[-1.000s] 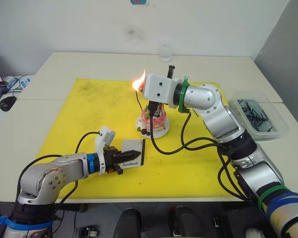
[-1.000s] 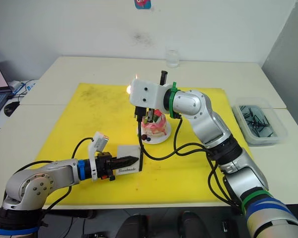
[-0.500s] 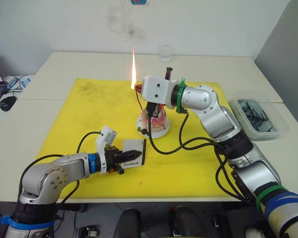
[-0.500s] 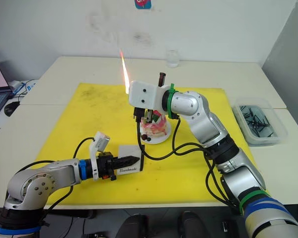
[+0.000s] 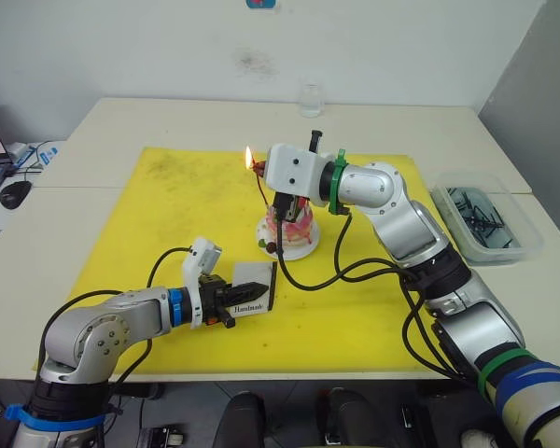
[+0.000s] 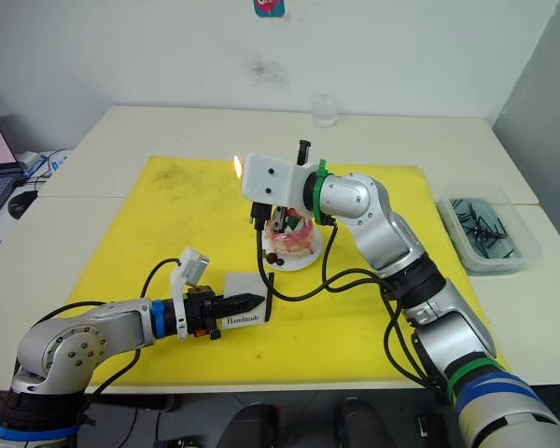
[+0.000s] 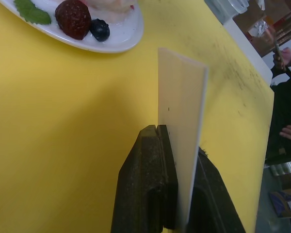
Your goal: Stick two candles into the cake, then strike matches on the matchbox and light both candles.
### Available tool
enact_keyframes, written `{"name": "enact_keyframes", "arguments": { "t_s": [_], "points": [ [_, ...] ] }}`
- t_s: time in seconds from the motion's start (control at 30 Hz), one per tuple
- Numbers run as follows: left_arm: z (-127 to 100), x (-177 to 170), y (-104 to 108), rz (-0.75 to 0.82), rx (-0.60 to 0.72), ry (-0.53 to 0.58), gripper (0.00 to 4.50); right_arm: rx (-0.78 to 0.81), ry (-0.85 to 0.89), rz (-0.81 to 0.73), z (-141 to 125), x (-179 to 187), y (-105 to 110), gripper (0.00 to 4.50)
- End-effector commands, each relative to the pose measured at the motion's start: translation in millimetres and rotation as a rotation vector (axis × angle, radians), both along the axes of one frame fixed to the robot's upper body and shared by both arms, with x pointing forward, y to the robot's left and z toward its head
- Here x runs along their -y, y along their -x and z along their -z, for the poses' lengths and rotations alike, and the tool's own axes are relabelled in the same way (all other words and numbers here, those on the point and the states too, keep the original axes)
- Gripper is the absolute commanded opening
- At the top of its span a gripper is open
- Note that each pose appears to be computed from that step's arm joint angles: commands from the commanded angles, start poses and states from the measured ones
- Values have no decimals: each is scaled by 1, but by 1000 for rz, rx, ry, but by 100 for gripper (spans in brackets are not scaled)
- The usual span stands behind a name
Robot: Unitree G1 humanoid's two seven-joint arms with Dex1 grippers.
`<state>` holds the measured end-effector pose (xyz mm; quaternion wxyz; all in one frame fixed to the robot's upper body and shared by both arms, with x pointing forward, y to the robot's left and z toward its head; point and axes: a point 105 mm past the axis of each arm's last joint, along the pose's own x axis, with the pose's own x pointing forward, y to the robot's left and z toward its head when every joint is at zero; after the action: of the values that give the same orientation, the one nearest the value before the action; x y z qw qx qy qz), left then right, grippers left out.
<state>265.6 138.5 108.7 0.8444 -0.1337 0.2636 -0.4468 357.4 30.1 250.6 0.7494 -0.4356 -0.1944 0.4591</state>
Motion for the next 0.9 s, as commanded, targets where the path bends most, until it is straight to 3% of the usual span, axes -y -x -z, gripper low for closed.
{"name": "enact_keyframes", "arguments": {
  "t_s": [0.03, 0.9],
  "points": [
    [-8, 8, 2, 34, 36, 12, 0, 54, -44, -4, -23, 1, 3, 3],
    [-8, 9, 2, 36, 37, 13, 0, 24, -61, 11, -22, 2, 2, 3]
  ]
}}
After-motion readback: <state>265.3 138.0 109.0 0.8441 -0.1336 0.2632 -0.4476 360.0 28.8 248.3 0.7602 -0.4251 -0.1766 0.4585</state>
